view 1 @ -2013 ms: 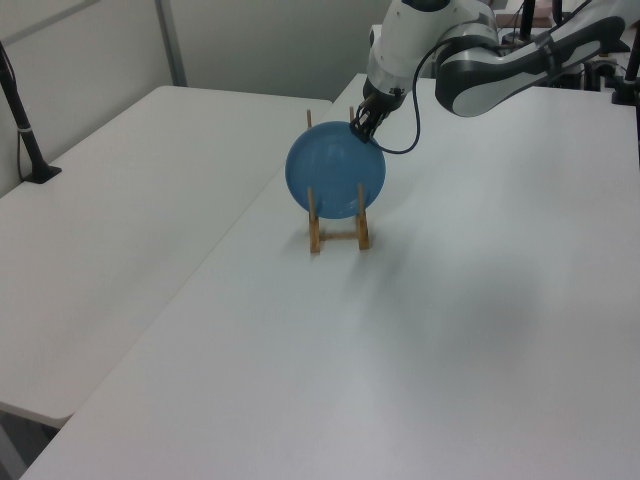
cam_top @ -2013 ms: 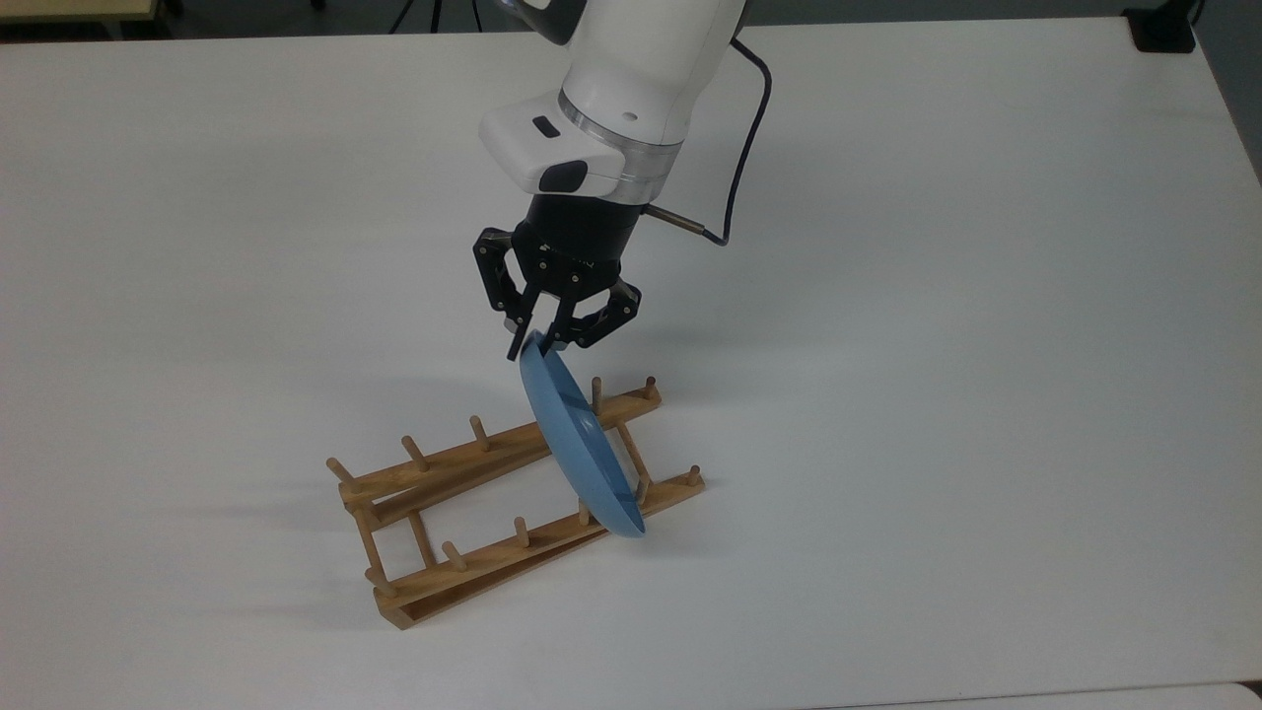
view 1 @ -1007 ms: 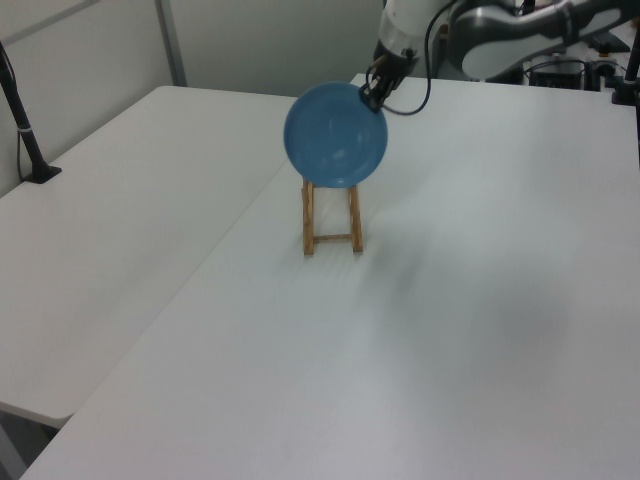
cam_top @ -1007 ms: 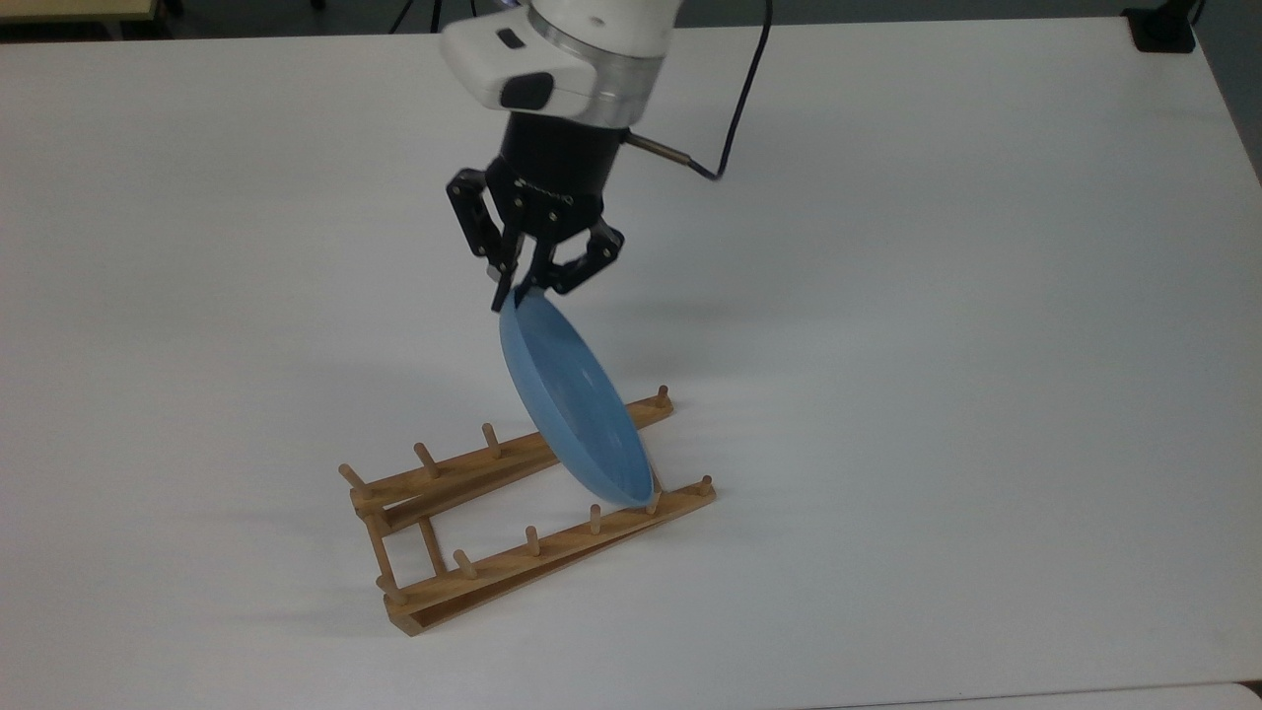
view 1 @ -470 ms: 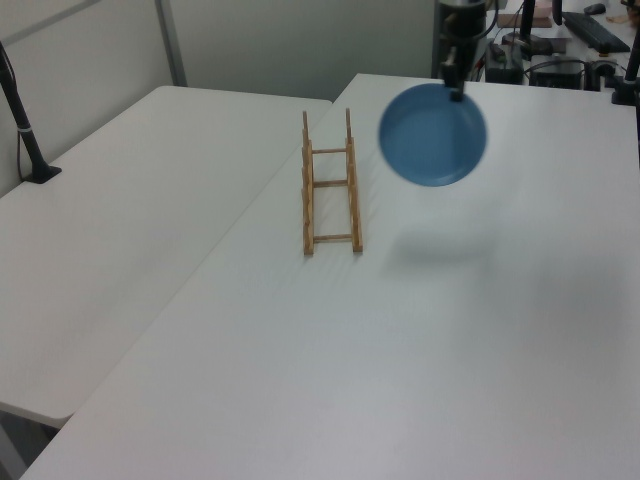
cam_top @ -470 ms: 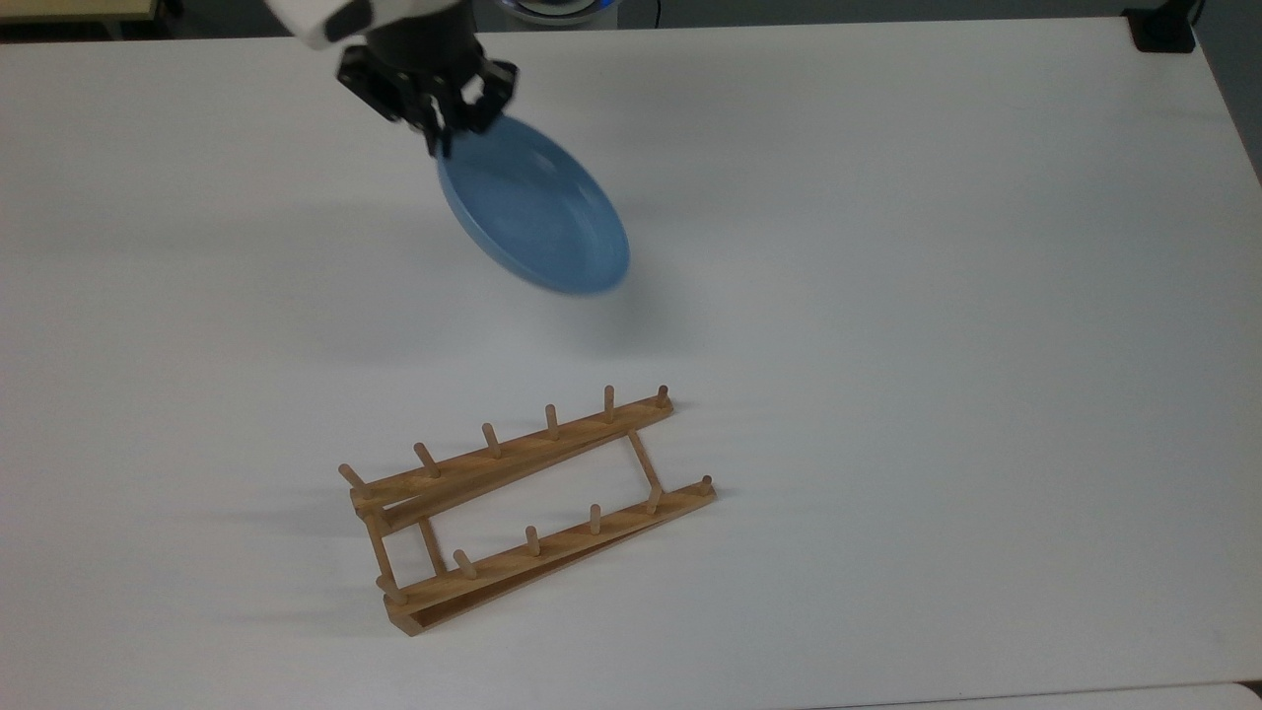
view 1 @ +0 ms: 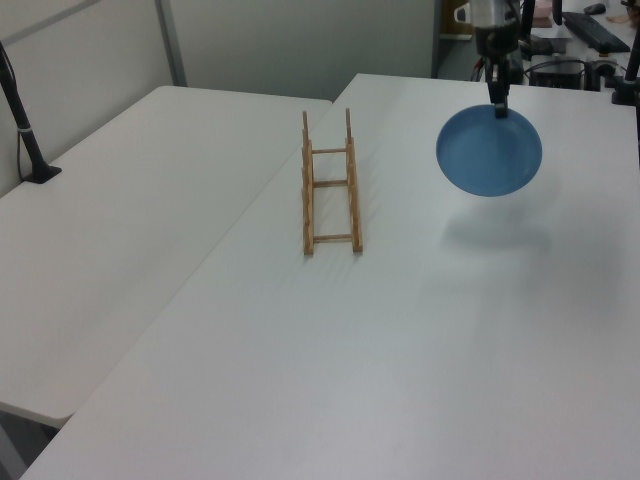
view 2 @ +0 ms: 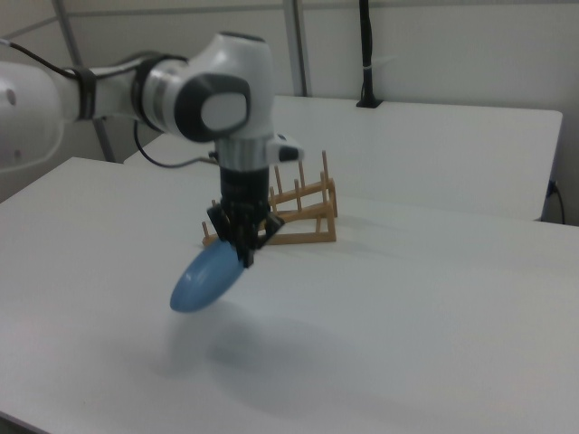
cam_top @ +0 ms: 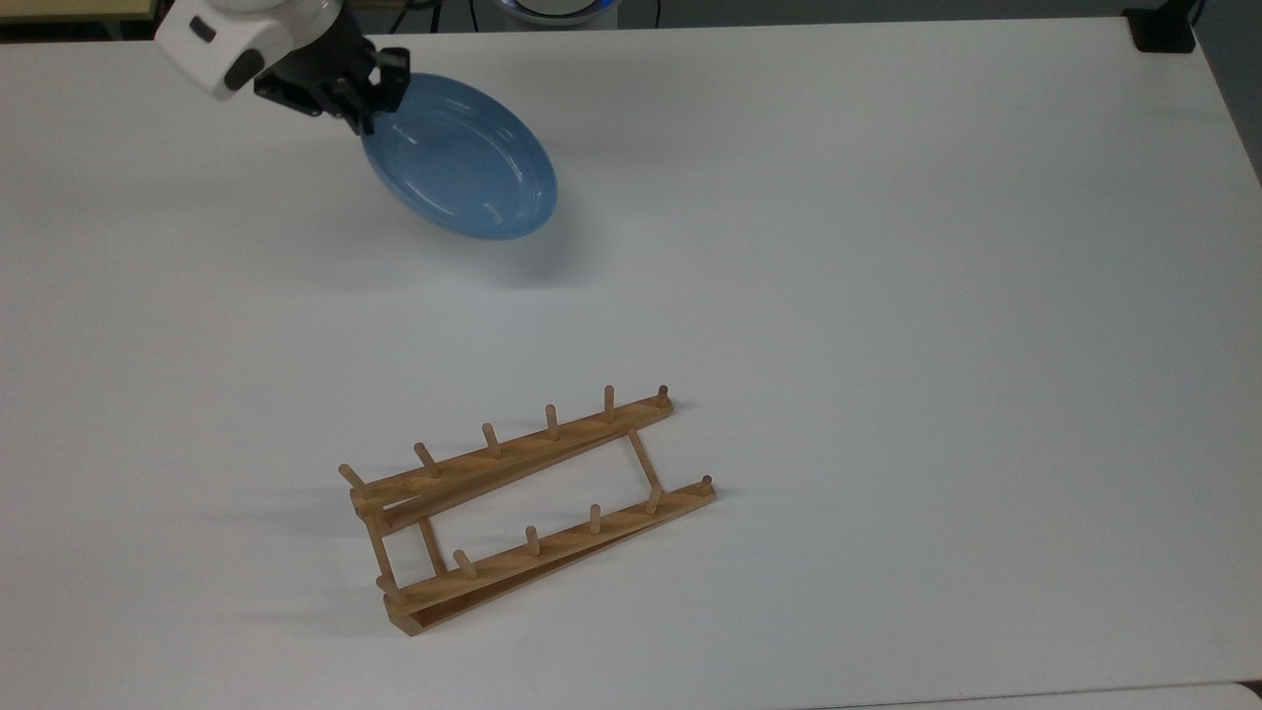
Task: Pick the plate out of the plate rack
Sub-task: 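Lift the blue plate out of the rack and carry it away, then lower the plate flat onto the table and open the gripper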
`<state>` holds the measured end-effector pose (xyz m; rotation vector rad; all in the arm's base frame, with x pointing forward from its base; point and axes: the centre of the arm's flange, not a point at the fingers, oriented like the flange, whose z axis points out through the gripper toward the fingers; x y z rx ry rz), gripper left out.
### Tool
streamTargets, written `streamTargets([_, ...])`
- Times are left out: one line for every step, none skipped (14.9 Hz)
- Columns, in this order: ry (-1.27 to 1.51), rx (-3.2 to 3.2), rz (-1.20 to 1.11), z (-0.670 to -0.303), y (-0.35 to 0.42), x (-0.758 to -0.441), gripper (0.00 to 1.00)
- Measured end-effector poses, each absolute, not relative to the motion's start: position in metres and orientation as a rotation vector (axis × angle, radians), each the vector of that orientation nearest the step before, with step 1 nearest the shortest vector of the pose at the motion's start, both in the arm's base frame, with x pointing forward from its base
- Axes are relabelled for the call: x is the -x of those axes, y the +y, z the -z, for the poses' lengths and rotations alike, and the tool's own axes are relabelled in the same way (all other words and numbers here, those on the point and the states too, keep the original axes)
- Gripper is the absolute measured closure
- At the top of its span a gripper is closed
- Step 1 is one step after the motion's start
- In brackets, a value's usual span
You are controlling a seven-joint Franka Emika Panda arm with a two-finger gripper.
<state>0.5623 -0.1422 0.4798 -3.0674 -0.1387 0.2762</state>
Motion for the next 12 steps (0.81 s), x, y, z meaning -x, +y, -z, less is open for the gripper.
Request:
streamTargets([-0.152, 3.061, -0.271, -0.468, -0.15, -0.56, 0.93])
streamTargets([-0.167, 3.059, -0.264, -0.455, -0.157, -0.557, 0.93])
streamTargets([-0.174, 3.06, -0.25, -0.441, -0.161, -0.556, 0.93])
streamTargets([-0.179, 3.064, -0.234, -0.43, -0.162, -0.555, 0.93])
streamTargets([-0.182, 3.068, -0.217, -0.418, -0.163, -0.555, 0.93])
streamTargets([-0.181, 3.07, -0.199, -0.406, -0.162, -0.556, 0.93])
streamTargets([-0.17, 3.063, -0.173, -0.391, -0.162, -0.559, 0.92])
streamTargets([-0.158, 3.054, -0.157, -0.384, -0.162, -0.561, 0.92])
streamTargets([-0.148, 3.048, -0.135, -0.379, -0.162, -0.564, 0.9])
streamTargets([-0.141, 3.047, -0.117, -0.373, -0.163, -0.567, 0.9])
streamTargets([-0.138, 3.046, -0.108, -0.368, -0.164, -0.569, 0.84])
streamTargets([-0.136, 3.046, -0.108, -0.364, -0.164, -0.571, 0.74])
